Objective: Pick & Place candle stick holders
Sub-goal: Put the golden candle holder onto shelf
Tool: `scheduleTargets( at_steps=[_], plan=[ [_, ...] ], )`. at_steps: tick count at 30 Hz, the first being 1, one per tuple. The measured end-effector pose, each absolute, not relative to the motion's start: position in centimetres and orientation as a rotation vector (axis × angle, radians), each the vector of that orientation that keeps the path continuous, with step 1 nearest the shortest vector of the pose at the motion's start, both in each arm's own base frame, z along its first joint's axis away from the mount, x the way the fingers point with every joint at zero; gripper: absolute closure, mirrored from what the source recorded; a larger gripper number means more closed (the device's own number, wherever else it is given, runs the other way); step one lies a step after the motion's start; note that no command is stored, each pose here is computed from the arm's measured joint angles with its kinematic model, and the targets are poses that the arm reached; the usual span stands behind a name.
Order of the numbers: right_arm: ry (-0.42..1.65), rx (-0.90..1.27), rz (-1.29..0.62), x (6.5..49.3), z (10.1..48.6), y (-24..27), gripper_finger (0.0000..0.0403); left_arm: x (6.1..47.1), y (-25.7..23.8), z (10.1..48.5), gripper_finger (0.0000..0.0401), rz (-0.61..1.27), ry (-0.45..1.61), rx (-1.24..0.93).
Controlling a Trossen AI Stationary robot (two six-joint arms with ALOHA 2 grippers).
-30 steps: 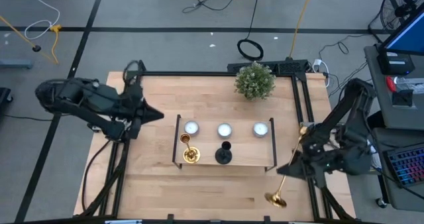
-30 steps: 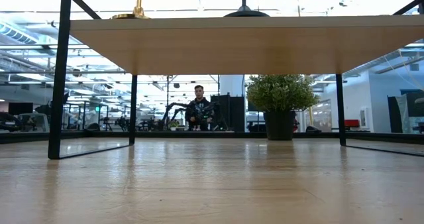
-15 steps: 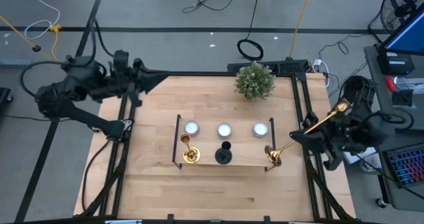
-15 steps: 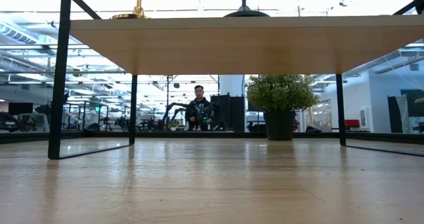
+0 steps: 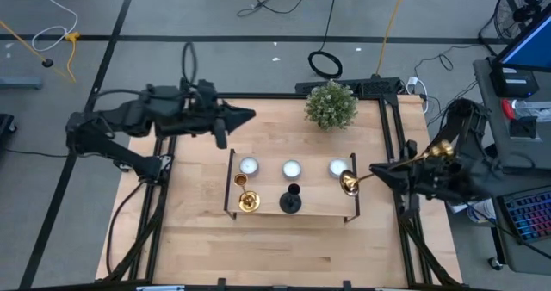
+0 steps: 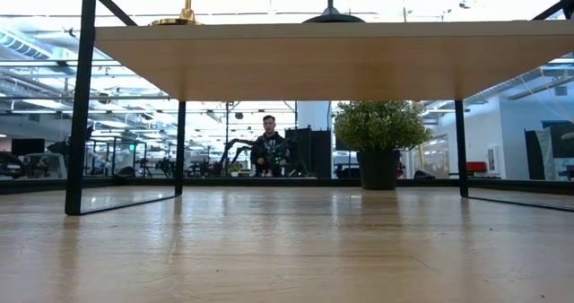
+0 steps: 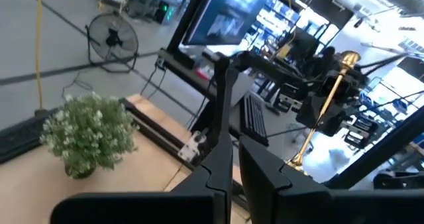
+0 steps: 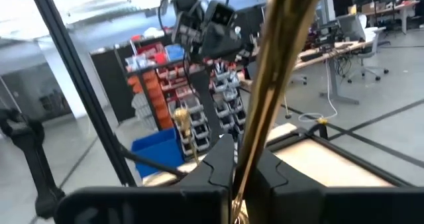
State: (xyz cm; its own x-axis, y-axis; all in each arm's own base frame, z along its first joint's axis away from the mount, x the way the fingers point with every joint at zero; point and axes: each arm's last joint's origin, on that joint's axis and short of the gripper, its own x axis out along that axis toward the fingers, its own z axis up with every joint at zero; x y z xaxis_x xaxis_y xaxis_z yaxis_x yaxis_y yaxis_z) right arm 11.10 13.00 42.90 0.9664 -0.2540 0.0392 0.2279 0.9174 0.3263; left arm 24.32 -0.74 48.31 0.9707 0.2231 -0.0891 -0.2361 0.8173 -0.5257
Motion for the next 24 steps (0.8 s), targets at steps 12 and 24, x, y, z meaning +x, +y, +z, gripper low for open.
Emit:
scheduleTargets(
  at_steps=[12,24],
  plan=[
    [0.039,0.352,-0.16,14.7,40.7,11.7,0.0398,24.6,0.2,48.9,0.0371,0.237,-0.052,-0.613],
    [0.326,0.379,-0.004,16.3,38.8,7.2,0.0395,23.7,-0.6,49.4,0.0371,0.17,-0.056,-0.612]
  ],
)
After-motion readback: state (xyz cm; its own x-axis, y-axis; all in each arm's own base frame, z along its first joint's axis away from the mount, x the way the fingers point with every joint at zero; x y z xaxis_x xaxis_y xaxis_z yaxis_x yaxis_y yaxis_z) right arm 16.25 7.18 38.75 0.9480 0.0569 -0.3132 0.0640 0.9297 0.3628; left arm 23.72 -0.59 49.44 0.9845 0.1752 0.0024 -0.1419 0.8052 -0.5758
